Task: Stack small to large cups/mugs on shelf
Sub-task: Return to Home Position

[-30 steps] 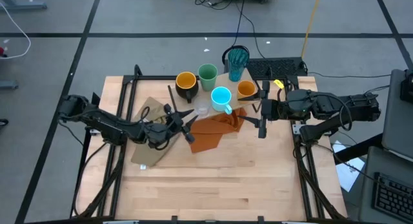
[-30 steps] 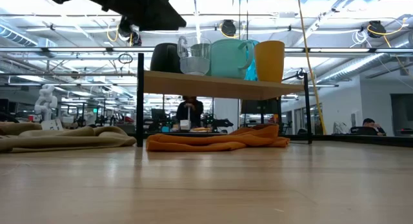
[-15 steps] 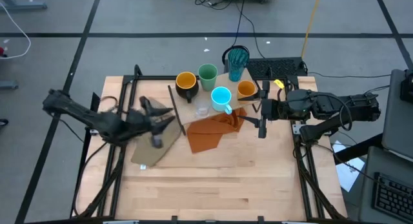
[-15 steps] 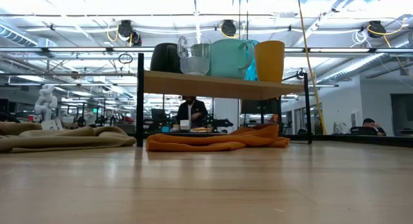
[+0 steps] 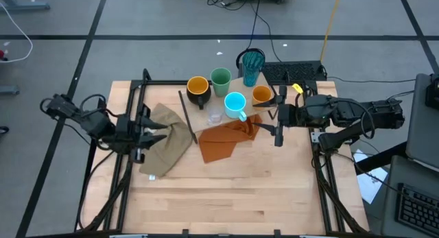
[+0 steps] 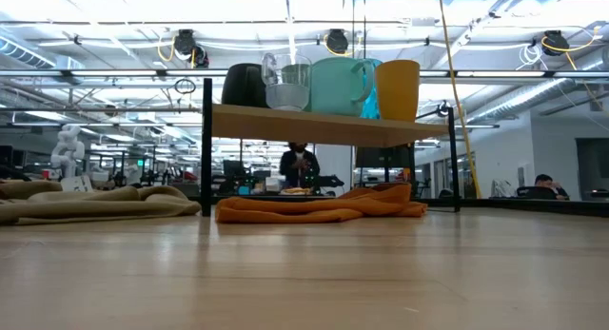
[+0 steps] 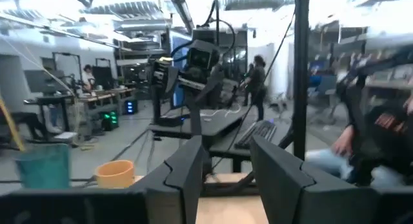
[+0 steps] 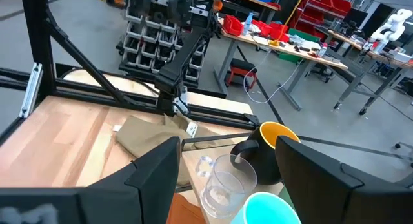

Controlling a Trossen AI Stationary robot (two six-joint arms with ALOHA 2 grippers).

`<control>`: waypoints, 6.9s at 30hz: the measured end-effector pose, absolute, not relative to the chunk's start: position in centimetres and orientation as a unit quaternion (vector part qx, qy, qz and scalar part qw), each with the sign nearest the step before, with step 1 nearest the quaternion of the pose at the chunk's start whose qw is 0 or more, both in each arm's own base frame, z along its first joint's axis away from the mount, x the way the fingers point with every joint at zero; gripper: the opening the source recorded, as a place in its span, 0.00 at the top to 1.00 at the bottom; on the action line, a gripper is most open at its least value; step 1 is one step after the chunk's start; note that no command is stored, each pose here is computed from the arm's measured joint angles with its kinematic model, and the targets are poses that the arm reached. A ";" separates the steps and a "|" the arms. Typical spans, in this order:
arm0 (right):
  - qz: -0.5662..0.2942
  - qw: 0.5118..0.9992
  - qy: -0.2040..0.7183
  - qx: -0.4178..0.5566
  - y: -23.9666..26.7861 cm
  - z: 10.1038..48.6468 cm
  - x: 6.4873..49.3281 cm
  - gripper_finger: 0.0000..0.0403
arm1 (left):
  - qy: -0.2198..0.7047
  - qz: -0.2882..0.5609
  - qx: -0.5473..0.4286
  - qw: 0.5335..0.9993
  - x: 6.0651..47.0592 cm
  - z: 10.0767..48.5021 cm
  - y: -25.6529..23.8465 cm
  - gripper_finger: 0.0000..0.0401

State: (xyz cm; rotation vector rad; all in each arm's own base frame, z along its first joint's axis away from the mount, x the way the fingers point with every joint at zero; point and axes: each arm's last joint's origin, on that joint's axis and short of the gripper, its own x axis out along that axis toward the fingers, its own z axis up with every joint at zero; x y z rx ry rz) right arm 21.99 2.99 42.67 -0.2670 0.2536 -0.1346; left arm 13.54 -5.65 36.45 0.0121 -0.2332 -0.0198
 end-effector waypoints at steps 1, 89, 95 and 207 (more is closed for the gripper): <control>-0.067 0.981 0.125 -0.129 3.0 42.7 22.0 0.39 | -0.111 -0.005 0.017 0.994 13.3 36.4 -5.6 0.67; -0.072 0.987 0.102 -0.097 3.5 39.3 24.8 0.39 | 0.007 0.017 -0.023 1.000 9.9 16.6 0.0 0.67; -0.076 0.987 0.100 -0.096 3.4 39.5 24.5 0.39 | 0.008 0.031 -0.021 0.999 9.9 16.6 0.3 0.67; -0.025 0.998 -0.050 0.015 -1.4 18.0 11.7 0.39 | -0.002 0.107 -0.129 0.986 10.1 16.5 0.7 0.67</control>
